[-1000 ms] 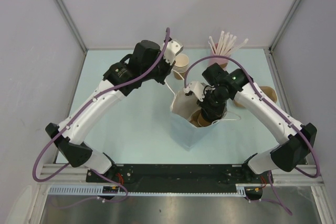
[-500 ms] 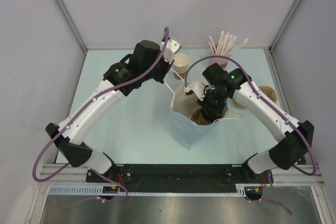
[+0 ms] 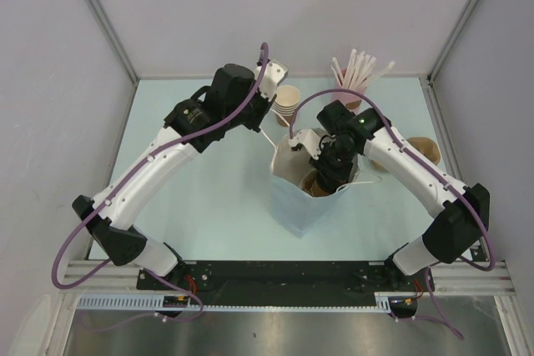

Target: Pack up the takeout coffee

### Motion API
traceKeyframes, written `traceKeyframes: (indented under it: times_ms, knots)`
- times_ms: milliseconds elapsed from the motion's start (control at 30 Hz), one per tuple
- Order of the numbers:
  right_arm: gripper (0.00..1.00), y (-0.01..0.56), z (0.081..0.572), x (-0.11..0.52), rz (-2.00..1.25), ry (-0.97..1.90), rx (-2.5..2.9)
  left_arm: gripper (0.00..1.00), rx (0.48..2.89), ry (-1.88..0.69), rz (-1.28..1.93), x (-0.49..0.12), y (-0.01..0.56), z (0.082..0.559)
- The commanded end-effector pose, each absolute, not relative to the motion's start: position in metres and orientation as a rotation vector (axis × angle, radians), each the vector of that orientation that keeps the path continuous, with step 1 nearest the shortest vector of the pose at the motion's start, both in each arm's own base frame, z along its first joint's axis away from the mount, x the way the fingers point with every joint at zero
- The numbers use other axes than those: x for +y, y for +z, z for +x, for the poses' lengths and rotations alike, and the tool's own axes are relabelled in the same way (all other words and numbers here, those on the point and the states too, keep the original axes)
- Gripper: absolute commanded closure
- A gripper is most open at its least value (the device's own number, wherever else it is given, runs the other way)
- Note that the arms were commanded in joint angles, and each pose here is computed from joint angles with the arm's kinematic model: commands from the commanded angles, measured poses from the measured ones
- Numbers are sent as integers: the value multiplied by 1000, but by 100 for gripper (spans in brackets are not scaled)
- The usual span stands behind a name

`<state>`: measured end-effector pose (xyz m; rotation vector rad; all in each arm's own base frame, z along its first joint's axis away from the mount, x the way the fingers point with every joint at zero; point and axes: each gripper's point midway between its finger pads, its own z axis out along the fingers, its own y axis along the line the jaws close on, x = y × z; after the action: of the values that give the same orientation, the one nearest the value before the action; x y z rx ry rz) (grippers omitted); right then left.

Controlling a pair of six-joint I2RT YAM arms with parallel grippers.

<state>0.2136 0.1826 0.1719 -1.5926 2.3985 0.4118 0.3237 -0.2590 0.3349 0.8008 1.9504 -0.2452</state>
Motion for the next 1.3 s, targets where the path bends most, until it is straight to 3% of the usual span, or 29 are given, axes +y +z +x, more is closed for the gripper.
traceKeyframes:
  times_ms: [0, 667, 867, 900, 1067, 1267]
  knots:
    - [100, 170, 218, 186, -1573, 402, 2401, 100, 1911, -235, 737, -256, 349, 332]
    - [99, 166, 228, 189, -1519, 334, 2394, 100, 1901, -236, 733, -254, 354, 330]
    - [84, 170, 227, 190, -1505, 336, 2379, 99, 1895, -238, 733, -253, 356, 328]
    - [76, 172, 227, 190, -1504, 334, 2372, 99, 1894, -238, 729, -253, 356, 328]
    - [60, 183, 227, 190, -1484, 328, 2331, 97, 1892, -235, 731, -252, 357, 329]
    - [31, 197, 229, 188, -1451, 311, 2281, 88, 1895, -235, 734, -254, 356, 330]
